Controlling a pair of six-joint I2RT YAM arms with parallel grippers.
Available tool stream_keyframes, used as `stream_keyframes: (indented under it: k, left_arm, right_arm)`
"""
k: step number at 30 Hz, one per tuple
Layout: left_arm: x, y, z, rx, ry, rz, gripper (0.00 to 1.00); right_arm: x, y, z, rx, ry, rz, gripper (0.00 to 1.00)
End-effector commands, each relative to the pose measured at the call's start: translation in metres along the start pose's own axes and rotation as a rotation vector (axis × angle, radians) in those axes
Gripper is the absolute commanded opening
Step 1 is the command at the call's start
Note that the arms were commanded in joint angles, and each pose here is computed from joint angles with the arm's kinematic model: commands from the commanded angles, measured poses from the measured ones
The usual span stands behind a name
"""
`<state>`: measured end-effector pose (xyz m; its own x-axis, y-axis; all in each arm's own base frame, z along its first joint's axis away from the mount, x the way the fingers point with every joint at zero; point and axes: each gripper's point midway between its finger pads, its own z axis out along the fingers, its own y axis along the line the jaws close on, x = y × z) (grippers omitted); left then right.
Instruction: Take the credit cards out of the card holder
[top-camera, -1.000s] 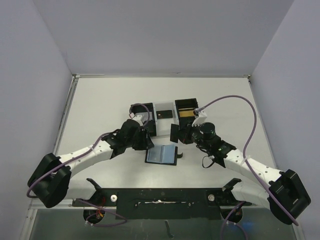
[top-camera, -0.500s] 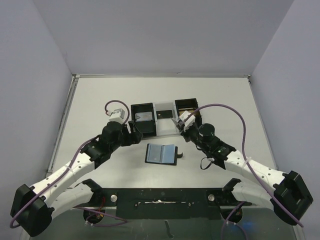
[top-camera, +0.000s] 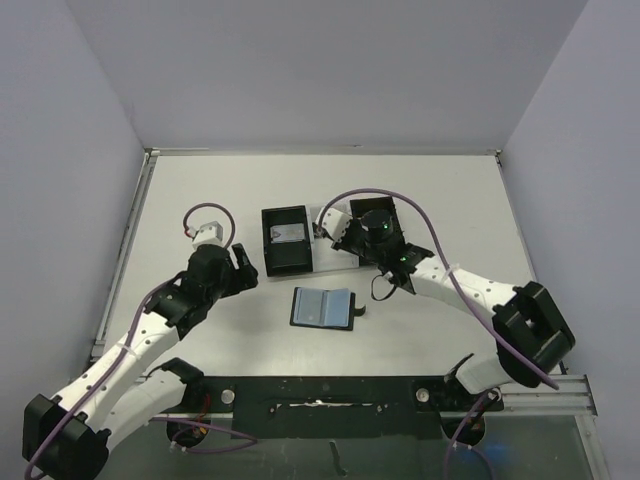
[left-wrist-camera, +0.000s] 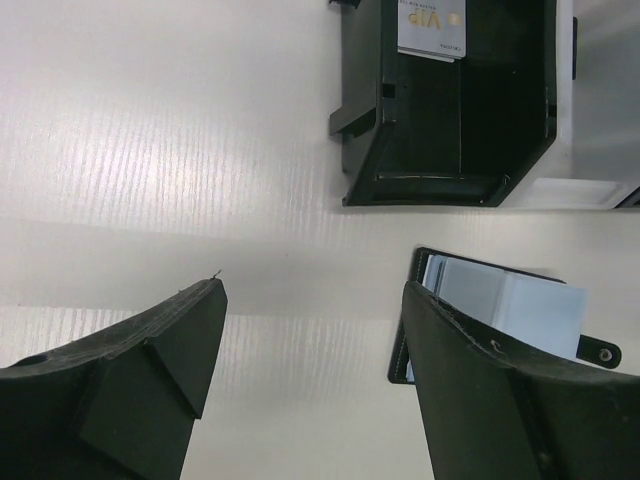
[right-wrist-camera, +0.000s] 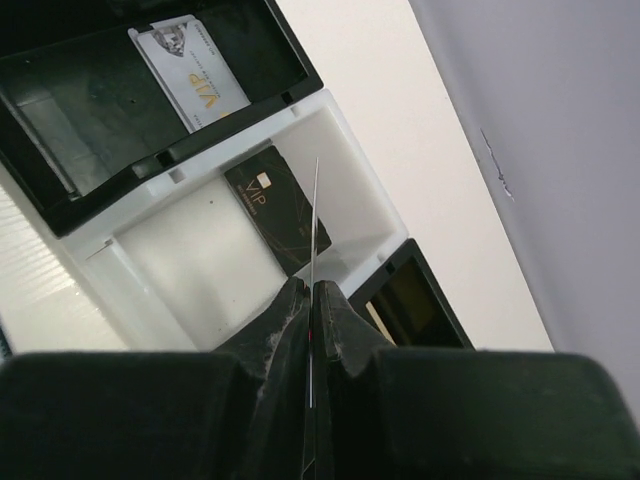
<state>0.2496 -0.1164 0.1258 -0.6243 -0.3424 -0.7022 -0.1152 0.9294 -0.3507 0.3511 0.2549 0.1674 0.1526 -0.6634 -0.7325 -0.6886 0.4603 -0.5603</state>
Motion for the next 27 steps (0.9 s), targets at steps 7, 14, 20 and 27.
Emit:
stream_keyframes:
  k: [7,14,20,27]
  left_arm:
    - [-0.018,-0.009,-0.019,0.059,-0.053,-0.026,0.71]
    - [-0.02,-0.004,-0.026,0.047,-0.059,-0.017,0.71]
    - [-0.028,-0.007,-0.032,0.06,-0.076,-0.001,0.71]
    - [-0.024,-0.007,-0.03,0.058,-0.064,0.008,0.71]
  right_arm:
    - [0.003,-0.021,0.057,0.006,0.037,-0.086,0.0]
    - [0.015,-0.025,0.087,0.012,0.079,-0.178,0.01]
    - [0.027,-0.025,0.11,-0.001,0.094,-0.231,0.01]
    - [0.043,-0.02,0.129,-0.03,0.113,-0.281,0.03]
